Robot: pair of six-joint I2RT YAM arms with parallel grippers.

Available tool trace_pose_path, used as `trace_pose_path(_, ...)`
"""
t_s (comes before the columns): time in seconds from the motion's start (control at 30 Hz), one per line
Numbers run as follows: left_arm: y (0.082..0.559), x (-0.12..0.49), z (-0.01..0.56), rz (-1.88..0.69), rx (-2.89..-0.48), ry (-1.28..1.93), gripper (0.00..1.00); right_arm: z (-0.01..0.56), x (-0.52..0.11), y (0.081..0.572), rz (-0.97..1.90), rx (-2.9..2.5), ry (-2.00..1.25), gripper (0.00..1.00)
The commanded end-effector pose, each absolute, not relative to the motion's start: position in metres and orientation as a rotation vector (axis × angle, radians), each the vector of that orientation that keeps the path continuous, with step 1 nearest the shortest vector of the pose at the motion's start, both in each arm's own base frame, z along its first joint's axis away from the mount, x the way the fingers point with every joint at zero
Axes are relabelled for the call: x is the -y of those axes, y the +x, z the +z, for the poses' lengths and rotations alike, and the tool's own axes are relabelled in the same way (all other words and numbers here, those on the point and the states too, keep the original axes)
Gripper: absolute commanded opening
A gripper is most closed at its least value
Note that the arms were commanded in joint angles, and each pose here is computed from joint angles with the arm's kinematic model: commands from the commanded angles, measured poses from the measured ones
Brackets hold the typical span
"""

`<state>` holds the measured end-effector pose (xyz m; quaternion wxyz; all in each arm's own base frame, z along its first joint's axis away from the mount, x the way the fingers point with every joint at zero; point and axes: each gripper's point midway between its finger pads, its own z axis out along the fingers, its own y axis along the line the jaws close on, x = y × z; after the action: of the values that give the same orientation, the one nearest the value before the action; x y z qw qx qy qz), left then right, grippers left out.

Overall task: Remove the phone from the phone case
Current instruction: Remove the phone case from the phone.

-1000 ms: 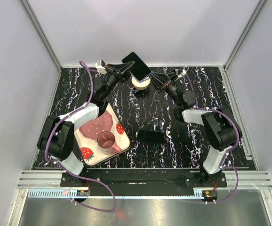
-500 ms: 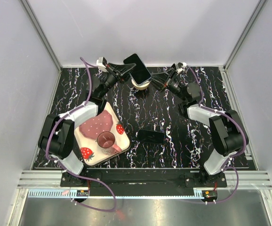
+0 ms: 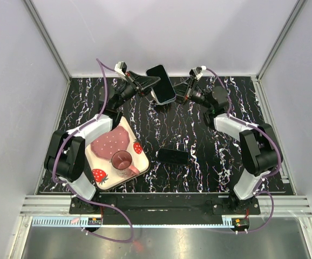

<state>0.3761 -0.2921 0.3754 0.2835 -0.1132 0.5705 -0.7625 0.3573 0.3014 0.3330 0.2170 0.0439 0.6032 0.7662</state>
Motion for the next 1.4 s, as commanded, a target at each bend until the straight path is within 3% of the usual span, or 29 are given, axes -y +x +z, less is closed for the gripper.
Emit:
trace_pose_path(0.0, 0.243, 0.337, 0.440, -2.329, -1.405, 0.358, 0.00, 0.280, -0.326, 0.370, 2.143, -1.867, 0.292, 0.26)
trace_pose_path(0.03, 0.246, 0.339, 0.434, -2.332, -1.419, 0.349, 0.00, 0.281, -0.323, 0.370, 2.152, -1.856, 0.296, 0.20)
trace_pose_path(0.07, 0.245, 0.339, 0.432, -2.334, -1.430, 0.358, 0.00, 0.286, -0.322, 0.367, 2.163, -1.827, 0.278, 0.03)
trace_pose_path(0.1, 0.246, 0.340, 0.429, -2.331, -1.437, 0.359, 0.00, 0.285, -0.315, 0.367, 2.156, -1.820, 0.306, 0.00)
trace_pose_path(0.3, 0.258, 0.347, 0.395, -2.314, -1.514, 0.299, 0.02, 0.271, -0.282, 0.366, 2.046, -1.820, 0.386, 0.00)
trace_pose_path(0.37, 0.259, 0.348, 0.390, -2.314, -1.518, 0.300, 0.18, 0.265, -0.276, 0.366, 2.019, -1.838, 0.409, 0.00)
trace_pose_path(0.4, 0.261, 0.350, 0.385, -2.312, -1.531, 0.297, 0.35, 0.265, -0.272, 0.363, 1.996, -1.838, 0.398, 0.00)
trace_pose_path(0.53, 0.270, 0.357, 0.366, -2.263, -1.589, 0.297, 0.66, 0.254, -0.254, 0.365, 1.888, -1.888, 0.449, 0.00)
trace_pose_path(0.57, 0.274, 0.359, 0.358, -2.248, -1.640, 0.275, 0.80, 0.254, -0.251, 0.365, 1.865, -1.893, 0.455, 0.00)
trace_pose_path(0.73, 0.286, 0.364, 0.328, -2.139, -1.742, 0.262, 0.98, 0.249, -0.225, 0.363, 1.688, -1.939, 0.479, 0.00)
trace_pose_path(0.97, 0.319, 0.348, 0.272, -1.740, -2.033, 0.137, 0.99, 0.250, -0.185, 0.362, 1.321, -1.999, 0.414, 0.00)
trace_pose_path(1.13, 0.337, 0.334, 0.270, -1.505, -2.064, 0.076, 0.99, 0.244, -0.165, 0.358, 1.087, -2.084, 0.377, 0.00)
trace_pose_path(1.37, 0.346, 0.323, 0.234, -1.295, -2.180, -0.041, 0.99, 0.211, -0.131, 0.357, 0.539, -2.234, 0.270, 0.00)
